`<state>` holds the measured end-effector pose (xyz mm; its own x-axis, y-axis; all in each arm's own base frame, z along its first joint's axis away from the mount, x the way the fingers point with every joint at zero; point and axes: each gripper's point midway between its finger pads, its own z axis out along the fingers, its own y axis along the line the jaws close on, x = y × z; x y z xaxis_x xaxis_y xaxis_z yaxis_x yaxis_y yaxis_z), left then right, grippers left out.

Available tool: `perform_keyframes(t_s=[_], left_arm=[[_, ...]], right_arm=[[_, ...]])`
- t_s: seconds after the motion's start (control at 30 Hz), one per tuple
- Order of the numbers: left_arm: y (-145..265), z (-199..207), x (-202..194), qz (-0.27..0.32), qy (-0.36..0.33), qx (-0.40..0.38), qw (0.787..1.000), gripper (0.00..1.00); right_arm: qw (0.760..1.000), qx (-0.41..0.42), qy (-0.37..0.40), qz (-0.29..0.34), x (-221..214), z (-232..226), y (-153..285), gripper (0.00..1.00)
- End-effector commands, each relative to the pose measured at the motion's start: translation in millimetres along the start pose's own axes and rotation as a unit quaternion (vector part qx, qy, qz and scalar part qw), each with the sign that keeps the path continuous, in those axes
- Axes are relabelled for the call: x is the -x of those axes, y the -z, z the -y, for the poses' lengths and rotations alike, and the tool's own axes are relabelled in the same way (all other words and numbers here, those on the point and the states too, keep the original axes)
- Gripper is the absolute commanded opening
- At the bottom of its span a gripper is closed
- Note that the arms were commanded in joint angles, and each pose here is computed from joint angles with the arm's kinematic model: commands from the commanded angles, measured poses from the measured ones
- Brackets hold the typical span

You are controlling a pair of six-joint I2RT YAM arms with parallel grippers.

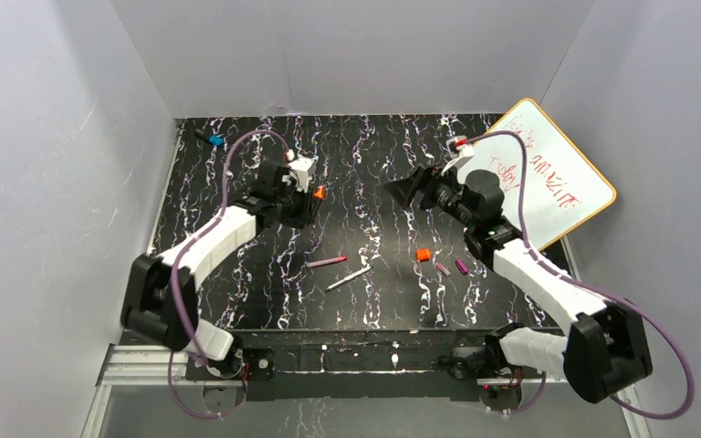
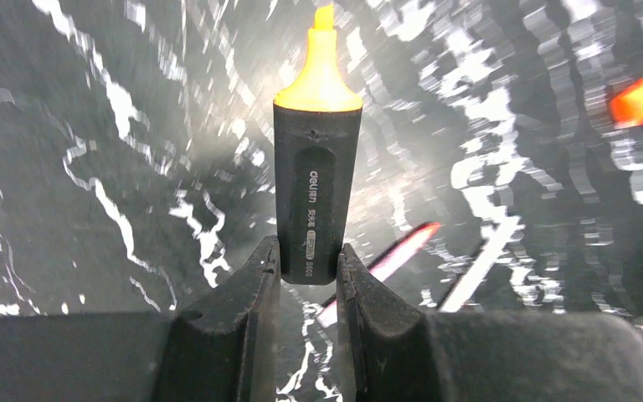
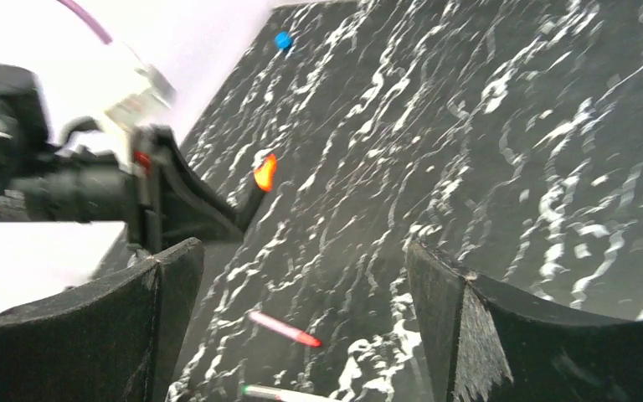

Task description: Insert the pens into the pen caps

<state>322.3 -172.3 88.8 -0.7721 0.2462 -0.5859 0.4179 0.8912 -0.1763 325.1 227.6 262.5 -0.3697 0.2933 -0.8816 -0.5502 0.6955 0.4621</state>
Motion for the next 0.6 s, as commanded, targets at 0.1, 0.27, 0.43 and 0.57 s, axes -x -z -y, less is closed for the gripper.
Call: perform_keyframes(t_s=[0.1, 0.27, 0.43, 0.57], left_arm=[[52, 48, 59, 0.156, -0.029, -0.103, 0.982, 0.0], [54, 63, 56, 0.159, -0.053, -0.104, 0.98, 0.0], [55, 72, 54, 0.158, -0.065, -0.104, 0.98, 0.0], [59, 72, 54, 0.16, -0.068, -0.105, 0.979, 0.0]], right_arm=[[0.977, 0.151, -0.123, 0.082, 9, -58, -22, 0.99], [0.978, 0.159, -0.112, 0.079, -1, -87, -52, 0.99], [0.98, 0.148, -0.105, 0.087, -10, -104, -73, 0.92], [0.981, 0.139, -0.105, 0.087, -18, -100, -80, 0.86]])
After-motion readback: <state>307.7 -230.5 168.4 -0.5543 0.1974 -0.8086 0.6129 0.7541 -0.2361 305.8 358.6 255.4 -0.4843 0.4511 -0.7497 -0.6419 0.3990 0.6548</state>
